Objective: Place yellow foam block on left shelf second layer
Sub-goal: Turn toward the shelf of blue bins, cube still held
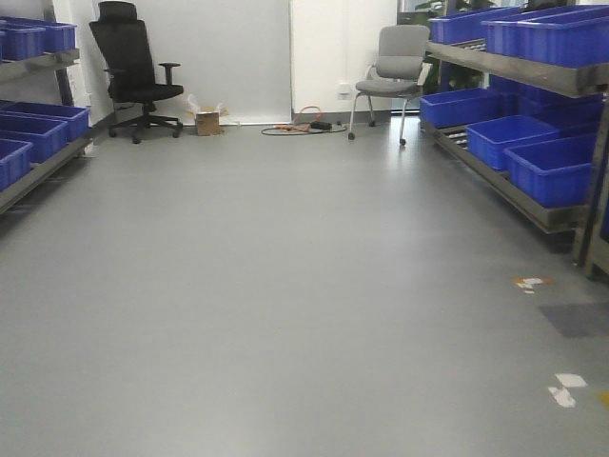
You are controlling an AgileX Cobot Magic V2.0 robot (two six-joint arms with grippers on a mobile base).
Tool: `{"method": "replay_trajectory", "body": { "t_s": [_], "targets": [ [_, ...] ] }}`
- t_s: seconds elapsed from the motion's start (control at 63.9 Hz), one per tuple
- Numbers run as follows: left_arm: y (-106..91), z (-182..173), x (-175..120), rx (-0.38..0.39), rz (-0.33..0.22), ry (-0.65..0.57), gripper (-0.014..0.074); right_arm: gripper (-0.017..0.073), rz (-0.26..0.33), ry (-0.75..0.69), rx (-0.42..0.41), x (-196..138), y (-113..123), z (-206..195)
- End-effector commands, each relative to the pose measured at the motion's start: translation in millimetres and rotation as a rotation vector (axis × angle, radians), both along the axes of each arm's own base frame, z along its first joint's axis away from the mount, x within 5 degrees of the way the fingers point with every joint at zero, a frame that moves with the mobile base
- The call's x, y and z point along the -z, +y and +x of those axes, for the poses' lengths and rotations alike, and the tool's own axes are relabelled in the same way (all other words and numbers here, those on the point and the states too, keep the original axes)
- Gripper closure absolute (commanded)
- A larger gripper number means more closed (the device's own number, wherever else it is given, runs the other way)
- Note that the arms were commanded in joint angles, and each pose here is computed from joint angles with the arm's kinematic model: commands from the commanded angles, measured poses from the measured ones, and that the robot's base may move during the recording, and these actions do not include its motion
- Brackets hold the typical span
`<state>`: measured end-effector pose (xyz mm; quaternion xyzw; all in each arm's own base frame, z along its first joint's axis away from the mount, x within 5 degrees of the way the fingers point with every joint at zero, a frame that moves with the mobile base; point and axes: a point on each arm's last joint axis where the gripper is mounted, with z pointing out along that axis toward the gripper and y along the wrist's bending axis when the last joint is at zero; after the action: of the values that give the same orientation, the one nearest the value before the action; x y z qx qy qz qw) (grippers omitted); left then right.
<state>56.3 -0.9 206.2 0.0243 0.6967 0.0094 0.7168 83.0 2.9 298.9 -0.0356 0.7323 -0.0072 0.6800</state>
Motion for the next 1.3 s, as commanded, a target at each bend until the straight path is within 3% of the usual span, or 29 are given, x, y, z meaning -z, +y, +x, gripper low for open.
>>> {"method": "replay_trajectory", "body": {
  "t_s": [0.0,1.283],
  "targets": [
    [-1.1,-1.0,-0.6,0.014,-0.012,-0.078,0.0457,0.0092,-0.013,-0.109,-0.005,-16.6,0.5,0.4],
    [-1.1,-0.9,-0.5,0.014,-0.012,-0.076,0.0457,0.0092,-0.013,-0.108,-0.006,-16.6,0.6,0.4]
  ]
}}
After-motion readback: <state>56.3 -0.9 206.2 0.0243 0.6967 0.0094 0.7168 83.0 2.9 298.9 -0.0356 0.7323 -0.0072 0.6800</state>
